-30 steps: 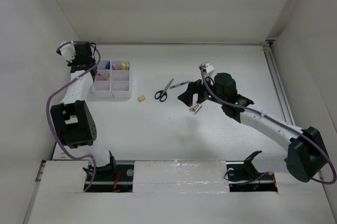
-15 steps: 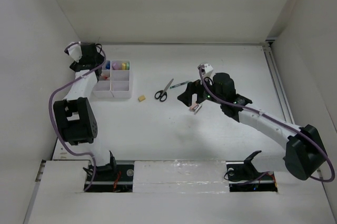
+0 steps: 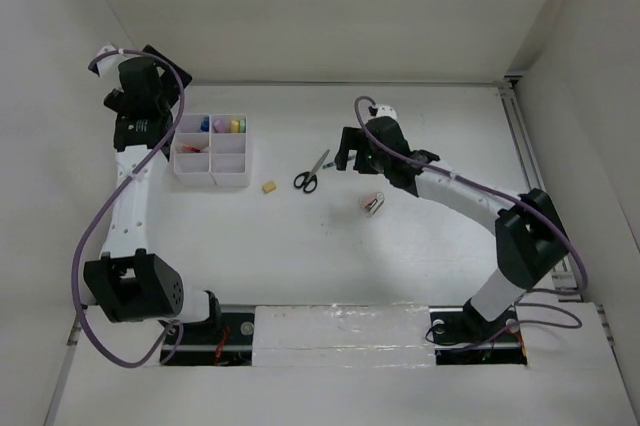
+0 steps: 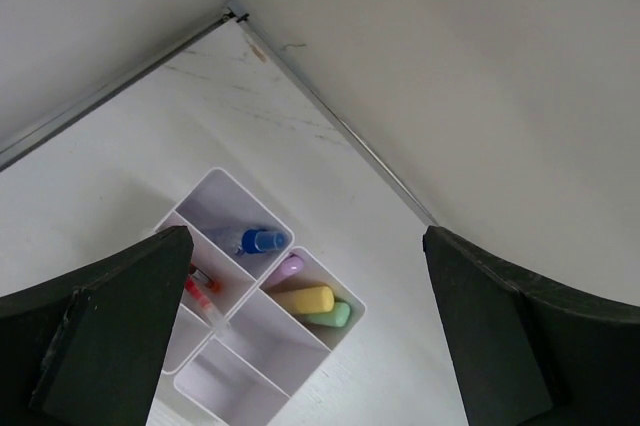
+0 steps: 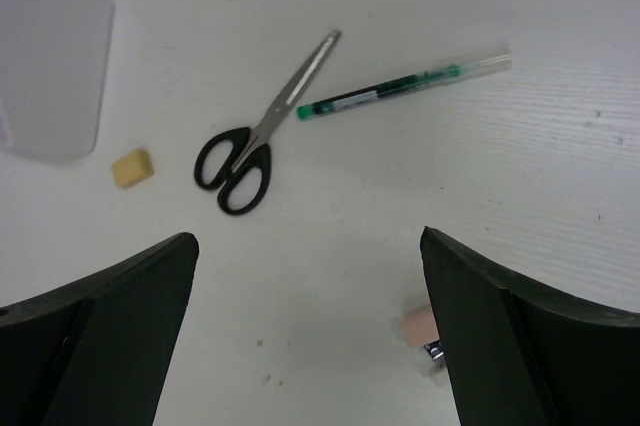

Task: Sort the stationery into containers
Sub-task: Pick up the pen from the center of the board.

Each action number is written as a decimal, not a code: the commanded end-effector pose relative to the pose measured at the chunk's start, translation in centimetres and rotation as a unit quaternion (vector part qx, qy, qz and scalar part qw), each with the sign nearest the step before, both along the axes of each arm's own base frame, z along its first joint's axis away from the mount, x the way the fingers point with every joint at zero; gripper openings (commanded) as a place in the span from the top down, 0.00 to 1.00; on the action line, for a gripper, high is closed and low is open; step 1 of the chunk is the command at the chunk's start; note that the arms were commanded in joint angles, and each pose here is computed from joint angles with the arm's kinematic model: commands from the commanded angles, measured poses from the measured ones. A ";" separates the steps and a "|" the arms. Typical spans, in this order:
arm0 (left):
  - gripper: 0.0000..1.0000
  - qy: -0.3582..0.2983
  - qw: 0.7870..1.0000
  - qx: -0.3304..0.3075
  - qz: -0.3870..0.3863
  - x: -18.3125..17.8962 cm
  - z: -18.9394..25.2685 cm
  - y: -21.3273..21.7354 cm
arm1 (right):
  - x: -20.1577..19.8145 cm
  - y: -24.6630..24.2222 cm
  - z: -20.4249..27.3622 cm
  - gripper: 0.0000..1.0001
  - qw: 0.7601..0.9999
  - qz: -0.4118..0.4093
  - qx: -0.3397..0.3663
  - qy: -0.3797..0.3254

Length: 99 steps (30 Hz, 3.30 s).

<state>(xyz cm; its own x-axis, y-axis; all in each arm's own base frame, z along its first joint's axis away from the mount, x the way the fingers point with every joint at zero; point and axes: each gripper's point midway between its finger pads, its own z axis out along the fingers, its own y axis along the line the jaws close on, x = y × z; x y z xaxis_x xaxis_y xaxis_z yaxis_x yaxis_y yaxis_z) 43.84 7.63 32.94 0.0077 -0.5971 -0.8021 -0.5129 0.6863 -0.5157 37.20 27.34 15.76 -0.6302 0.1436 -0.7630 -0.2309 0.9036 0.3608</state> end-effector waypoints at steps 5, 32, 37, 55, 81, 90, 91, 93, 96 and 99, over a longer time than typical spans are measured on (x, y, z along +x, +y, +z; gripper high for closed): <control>0.00 -0.030 0.996 0.006 -0.089 -1.9 4.7 -2.9 | 3.3 -0.5 -2.9 0.07 0.977 -0.198 -0.007 0.082; 0.00 -0.066 0.978 -0.014 -0.199 -2.5 7.7 -7.0 | 7.3 2.1 -10.2 0.20 0.908 -0.367 -0.011 0.201; 0.00 -0.067 0.977 -0.015 -0.203 -2.5 7.7 -7.2 | 7.5 1.3 -11.0 0.21 0.898 -0.387 -0.020 0.207; 0.00 -0.067 0.977 -0.015 -0.203 -2.7 7.9 -7.2 | 6.4 -0.1 -15.2 0.39 0.878 -0.392 -0.105 0.253; 0.00 -0.061 0.926 -0.062 -0.366 -2.9 6.3 -13.0 | 5.5 -0.7 -8.7 1.00 0.955 -0.232 -0.144 0.118; 0.00 -0.035 0.857 -0.144 -0.494 -8.0 -2.2 -17.9 | 1.5 8.5 1.4 1.00 0.992 0.101 0.005 -0.070; 0.00 -0.030 0.853 -0.150 -0.500 -8.6 -2.8 -18.2 | 0.8 9.5 1.9 1.00 0.989 0.131 0.012 -0.073; 0.00 -0.040 0.838 -0.154 -0.522 -10.2 -3.6 -18.9 | -1.3 12.5 3.7 1.00 0.974 0.203 0.043 -0.091; 0.00 -0.046 0.832 -0.152 -0.532 -12.1 -4.0 -19.3 | -3.5 15.9 5.0 1.00 0.952 0.275 0.085 -0.109; 0.00 -0.044 0.832 -0.138 -0.536 -12.7 -4.1 -19.3 | -5.4 18.7 7.1 1.00 0.925 0.332 0.130 -0.132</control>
